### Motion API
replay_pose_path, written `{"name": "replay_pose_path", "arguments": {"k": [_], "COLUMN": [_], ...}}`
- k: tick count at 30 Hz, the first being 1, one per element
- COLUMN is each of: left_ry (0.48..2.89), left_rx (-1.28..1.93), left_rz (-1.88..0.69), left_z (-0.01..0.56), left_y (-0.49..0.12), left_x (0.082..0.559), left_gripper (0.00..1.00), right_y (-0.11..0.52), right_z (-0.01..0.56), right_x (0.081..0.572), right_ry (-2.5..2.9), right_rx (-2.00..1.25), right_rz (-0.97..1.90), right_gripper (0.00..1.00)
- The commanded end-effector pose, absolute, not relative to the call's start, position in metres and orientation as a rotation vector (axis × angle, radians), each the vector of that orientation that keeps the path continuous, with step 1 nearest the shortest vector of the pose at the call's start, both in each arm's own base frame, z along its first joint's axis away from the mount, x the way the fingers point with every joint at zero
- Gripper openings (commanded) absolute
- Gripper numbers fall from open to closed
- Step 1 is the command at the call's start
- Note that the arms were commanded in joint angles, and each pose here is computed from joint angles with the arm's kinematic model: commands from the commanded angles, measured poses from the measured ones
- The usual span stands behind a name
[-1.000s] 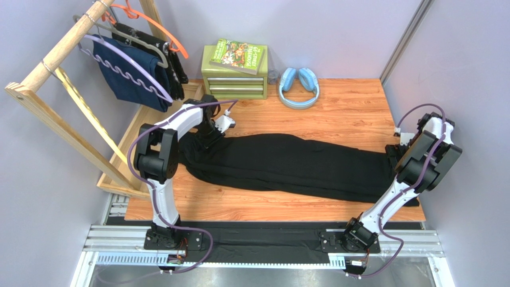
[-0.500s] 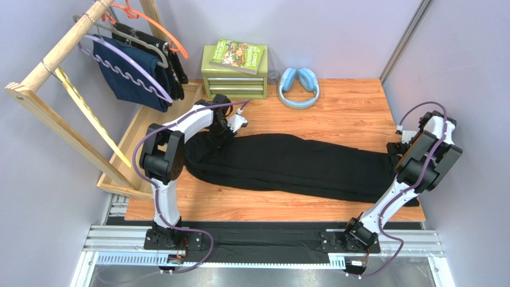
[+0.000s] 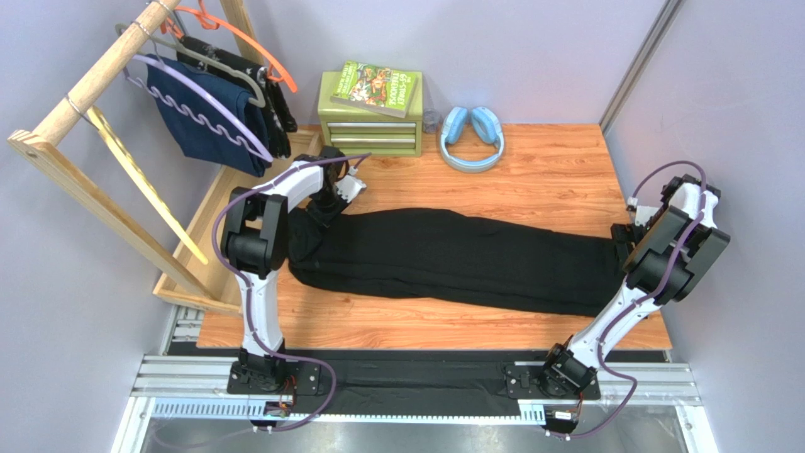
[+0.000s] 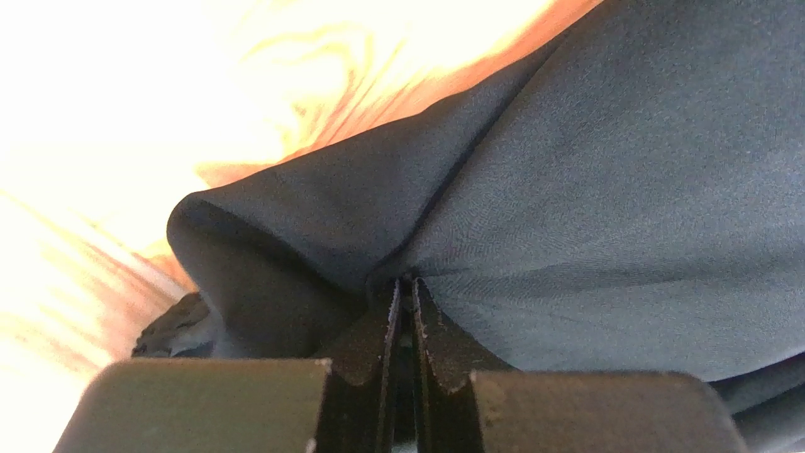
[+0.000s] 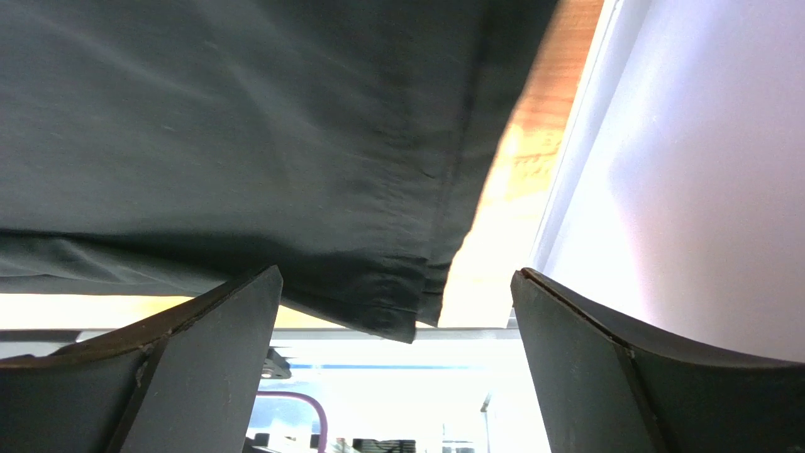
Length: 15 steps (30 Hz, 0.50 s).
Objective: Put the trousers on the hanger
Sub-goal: Fold the trousers
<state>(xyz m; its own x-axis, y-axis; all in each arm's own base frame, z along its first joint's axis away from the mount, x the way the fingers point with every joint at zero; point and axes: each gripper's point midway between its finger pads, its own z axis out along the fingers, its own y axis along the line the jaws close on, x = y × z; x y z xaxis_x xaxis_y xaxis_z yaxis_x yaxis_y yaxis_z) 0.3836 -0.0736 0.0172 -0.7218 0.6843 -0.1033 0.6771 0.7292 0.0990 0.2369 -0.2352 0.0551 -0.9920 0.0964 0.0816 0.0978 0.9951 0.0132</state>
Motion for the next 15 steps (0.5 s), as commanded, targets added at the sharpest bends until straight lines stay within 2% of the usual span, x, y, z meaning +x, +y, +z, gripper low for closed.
{"name": "replay_pose_path", "arguments": {"k": [1, 15], "left_ry": [2.837, 2.820], "left_rx": [1.049, 1.044], "left_rz": [0.171, 0.072], "left_z": [0.016, 0.024], "left_y": [-0.058, -0.067], "left_x": [0.378, 0.374], "left_gripper": [0.13, 0.13], "right_y": [-0.245, -0.240], "right_z": [0.058, 0.002], "right_x": [0.250, 0.255], "right_ry": [-3.117, -3.084], "right_rx": [-0.287, -0.401], "right_rz": [0.023, -0.006], "right_gripper": [1.00, 0.93]}}
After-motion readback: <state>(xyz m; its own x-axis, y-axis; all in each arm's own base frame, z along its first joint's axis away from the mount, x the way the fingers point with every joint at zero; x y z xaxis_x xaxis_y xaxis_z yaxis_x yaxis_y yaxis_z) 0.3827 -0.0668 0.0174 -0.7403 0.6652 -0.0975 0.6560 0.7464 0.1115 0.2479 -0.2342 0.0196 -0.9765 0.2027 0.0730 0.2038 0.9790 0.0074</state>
